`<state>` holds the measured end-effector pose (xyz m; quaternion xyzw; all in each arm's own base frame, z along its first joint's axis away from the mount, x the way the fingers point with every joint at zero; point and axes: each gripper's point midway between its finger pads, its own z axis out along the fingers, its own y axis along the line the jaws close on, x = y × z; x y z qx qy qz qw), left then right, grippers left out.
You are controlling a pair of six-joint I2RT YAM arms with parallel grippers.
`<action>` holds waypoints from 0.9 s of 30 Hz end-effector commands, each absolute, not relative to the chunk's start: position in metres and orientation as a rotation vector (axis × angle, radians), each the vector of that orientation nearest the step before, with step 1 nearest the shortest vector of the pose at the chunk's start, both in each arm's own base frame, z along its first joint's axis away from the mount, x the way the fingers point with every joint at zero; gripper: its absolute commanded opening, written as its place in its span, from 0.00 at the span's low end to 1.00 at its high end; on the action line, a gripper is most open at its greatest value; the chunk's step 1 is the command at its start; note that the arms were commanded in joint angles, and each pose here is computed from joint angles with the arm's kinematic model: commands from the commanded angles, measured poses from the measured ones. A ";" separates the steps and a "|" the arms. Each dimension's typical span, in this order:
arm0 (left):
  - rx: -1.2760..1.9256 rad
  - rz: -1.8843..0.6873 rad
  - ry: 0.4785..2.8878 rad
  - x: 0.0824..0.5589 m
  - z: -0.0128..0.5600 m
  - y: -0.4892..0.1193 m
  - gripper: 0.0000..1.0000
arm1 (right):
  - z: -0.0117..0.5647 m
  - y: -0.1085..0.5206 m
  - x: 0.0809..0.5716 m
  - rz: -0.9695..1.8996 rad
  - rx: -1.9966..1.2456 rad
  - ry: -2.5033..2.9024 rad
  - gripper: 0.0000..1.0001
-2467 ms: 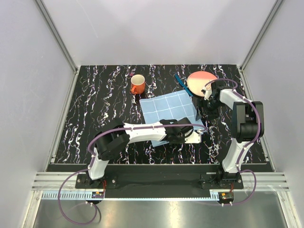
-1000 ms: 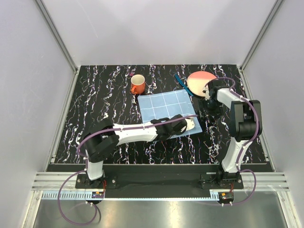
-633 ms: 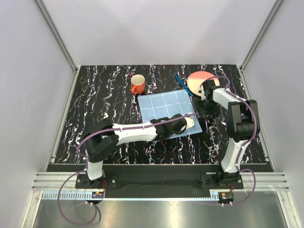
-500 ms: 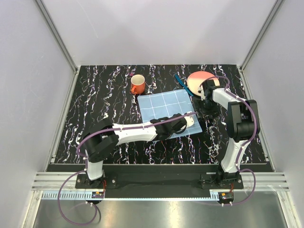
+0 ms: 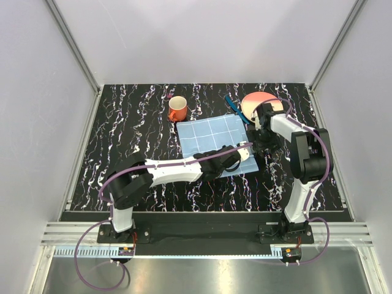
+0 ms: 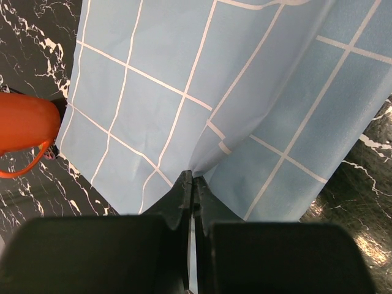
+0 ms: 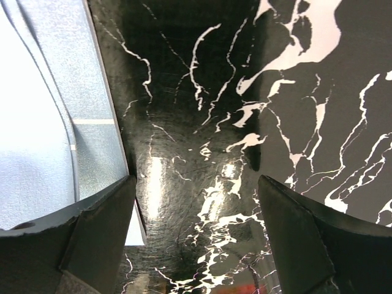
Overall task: Set the dinner table for one person
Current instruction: Flatten out the napkin at the center of the board.
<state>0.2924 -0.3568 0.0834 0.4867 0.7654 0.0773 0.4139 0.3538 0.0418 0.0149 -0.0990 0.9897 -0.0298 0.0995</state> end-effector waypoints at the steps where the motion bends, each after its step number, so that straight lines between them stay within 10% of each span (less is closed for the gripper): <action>1: 1.096 0.161 1.876 0.304 0.116 -0.361 0.00 | 0.013 0.047 0.351 -0.106 -0.323 2.947 0.88; 27: 1.052 0.183 1.868 0.312 0.124 -0.358 0.00 | 0.022 0.060 0.366 -0.081 -0.339 2.924 0.90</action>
